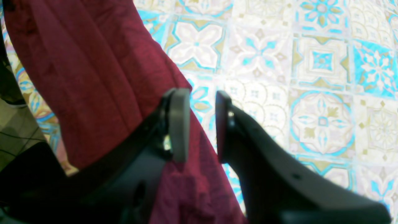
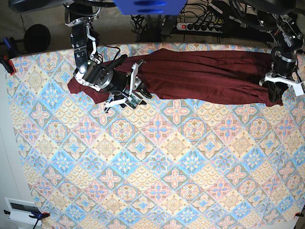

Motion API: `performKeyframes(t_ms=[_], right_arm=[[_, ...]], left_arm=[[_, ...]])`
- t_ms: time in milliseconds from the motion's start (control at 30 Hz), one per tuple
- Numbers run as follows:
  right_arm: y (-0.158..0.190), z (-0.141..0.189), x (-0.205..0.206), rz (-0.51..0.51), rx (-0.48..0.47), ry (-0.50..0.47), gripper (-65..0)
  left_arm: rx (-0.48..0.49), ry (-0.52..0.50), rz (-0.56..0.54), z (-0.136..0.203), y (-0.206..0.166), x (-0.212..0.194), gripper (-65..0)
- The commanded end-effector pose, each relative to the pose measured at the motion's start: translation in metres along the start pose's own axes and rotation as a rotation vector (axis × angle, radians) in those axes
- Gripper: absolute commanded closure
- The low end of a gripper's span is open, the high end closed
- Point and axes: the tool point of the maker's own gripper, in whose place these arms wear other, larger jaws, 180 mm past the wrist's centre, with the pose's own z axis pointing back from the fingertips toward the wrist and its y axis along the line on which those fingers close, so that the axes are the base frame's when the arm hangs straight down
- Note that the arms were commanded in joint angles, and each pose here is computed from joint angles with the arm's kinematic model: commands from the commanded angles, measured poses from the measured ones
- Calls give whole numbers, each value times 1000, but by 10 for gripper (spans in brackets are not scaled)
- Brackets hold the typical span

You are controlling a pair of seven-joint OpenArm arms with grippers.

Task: Layout the t-shirt on the table in an organized manner, then fold the t-shirt properly
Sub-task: 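Hold both ends of the folded shirt strip with both grippers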

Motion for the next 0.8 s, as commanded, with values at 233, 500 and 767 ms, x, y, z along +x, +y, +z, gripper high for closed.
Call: performKeyframes(t_ms=[233,500,767], right_arm=[[-2,3,15,12,-1,-54,-138],[-2,5,19,19,-5,-61,-138],[-2,5,19,19,-5,-61,-138]], left_arm=[[85,119,-89,0,18,-23,-132],[185,169,-131,18,52,-18,-248],[275,152,-106,32,87,-8,-259]])
